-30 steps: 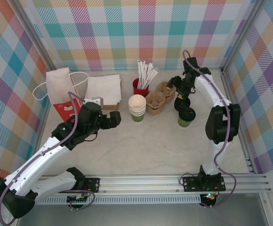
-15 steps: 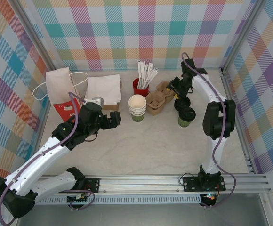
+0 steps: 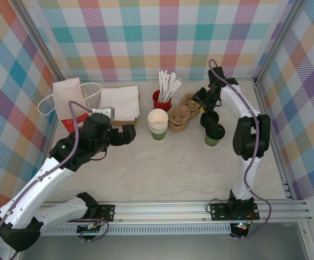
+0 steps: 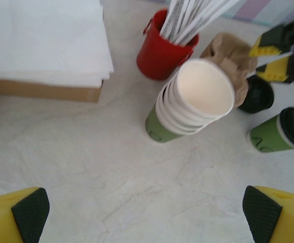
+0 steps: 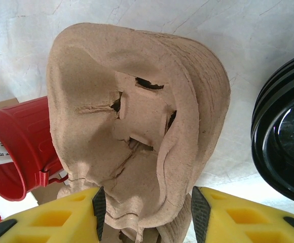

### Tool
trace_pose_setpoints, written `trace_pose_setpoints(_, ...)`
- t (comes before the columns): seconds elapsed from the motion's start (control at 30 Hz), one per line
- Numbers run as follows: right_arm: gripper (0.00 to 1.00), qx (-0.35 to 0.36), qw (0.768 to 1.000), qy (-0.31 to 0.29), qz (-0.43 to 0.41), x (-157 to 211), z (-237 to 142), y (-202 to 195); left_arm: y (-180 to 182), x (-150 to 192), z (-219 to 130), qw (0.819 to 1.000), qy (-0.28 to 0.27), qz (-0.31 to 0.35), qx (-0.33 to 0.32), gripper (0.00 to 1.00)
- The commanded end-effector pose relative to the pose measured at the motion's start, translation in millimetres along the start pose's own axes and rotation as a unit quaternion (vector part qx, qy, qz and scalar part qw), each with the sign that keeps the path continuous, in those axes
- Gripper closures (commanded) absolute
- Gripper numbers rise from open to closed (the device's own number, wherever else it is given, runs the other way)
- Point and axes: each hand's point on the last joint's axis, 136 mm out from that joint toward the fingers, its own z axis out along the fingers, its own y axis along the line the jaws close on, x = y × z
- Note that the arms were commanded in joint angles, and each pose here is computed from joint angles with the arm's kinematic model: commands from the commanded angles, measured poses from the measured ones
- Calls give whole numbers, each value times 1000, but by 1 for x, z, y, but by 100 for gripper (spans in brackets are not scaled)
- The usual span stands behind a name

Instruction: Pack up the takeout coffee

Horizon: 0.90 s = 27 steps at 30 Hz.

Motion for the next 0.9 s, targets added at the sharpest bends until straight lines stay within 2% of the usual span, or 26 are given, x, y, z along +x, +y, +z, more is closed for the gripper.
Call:
trace_pose_setpoints(0.0, 50, -6, 1000, 1, -10, -3, -3, 3, 5, -19, -21, 1000, 0, 24, -14, 0)
trace_pose_setpoints(0.3, 50, -8, 1000, 4, -15, -1, -4, 4, 26, -64, -41, 998, 13, 29, -53, 0)
trace_pose_setpoints(0.57, 49, -5, 1000, 5, -17, 1, -4, 1, 82, -119, -48, 993, 2, -11, -115, 0)
trace_pose_setpoints(0.7, 49, -5, 1000, 3, -18, 1, -6, -1, 113, -129, -36, 991, 11, -40, -130, 0)
trace_pose_setpoints(0.87, 49, -4, 1000, 4, -22, 3, -7, -1, 129, -125, -3, 990, 53, -51, -121, 0)
